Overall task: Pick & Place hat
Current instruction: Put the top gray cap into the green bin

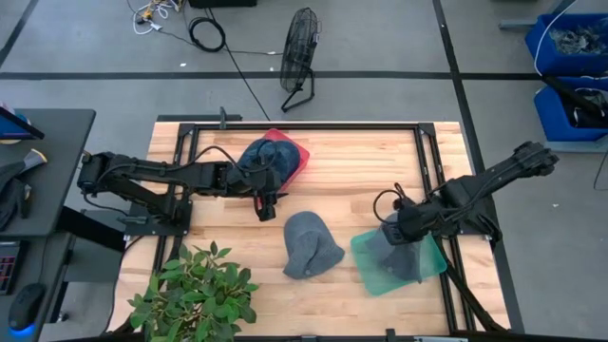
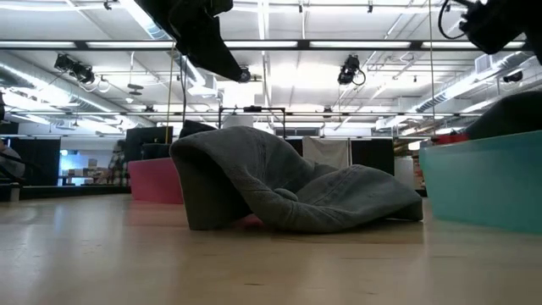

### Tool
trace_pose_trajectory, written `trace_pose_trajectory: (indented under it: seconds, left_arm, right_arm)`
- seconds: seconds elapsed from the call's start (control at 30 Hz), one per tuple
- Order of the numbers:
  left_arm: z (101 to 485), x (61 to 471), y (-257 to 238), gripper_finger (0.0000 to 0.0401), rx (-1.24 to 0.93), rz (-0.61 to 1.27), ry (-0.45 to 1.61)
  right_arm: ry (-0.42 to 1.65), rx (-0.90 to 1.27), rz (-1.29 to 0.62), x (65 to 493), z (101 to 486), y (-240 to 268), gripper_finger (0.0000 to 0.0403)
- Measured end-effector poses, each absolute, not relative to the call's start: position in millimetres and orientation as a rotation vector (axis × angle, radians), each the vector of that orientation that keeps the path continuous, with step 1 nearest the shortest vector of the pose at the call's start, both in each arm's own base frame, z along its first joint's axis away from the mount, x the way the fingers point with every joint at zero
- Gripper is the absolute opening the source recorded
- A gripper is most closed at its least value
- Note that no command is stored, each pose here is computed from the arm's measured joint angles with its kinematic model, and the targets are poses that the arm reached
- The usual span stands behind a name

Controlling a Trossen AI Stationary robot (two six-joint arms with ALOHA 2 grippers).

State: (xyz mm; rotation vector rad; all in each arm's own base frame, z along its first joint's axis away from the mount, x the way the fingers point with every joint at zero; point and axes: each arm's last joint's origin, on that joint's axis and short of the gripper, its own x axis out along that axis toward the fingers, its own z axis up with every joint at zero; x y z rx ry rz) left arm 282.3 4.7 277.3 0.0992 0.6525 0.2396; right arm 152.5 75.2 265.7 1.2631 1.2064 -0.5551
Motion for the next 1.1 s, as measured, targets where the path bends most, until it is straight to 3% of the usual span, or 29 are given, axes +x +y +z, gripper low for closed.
trace_pose_trajectory:
  seconds: [0.23, 0.47, 0.83, 1.1]
  left_arm:
    - [277, 282, 5, 0.0169, 0.092, 0.242, 0.651]
    - [278, 282, 5, 0.0169, 0.060, 0.253, 0.645]
    - [278, 283, 5, 0.0169, 0.018, 0.267, 0.638]
    - [278, 283, 5, 0.0169, 0.019, 0.266, 0.638]
  right_arm:
    - [1.390, 1.009, -0.730, 126, 264, 63, 0.0056]
    - [1.408, 0.845, -0.560, 131, 263, 64, 0.0088]
    - [1.414, 0.606, -0.478, 151, 250, 71, 0.0151]
    - [1.498, 0.539, -0.557, 164, 233, 77, 0.0150]
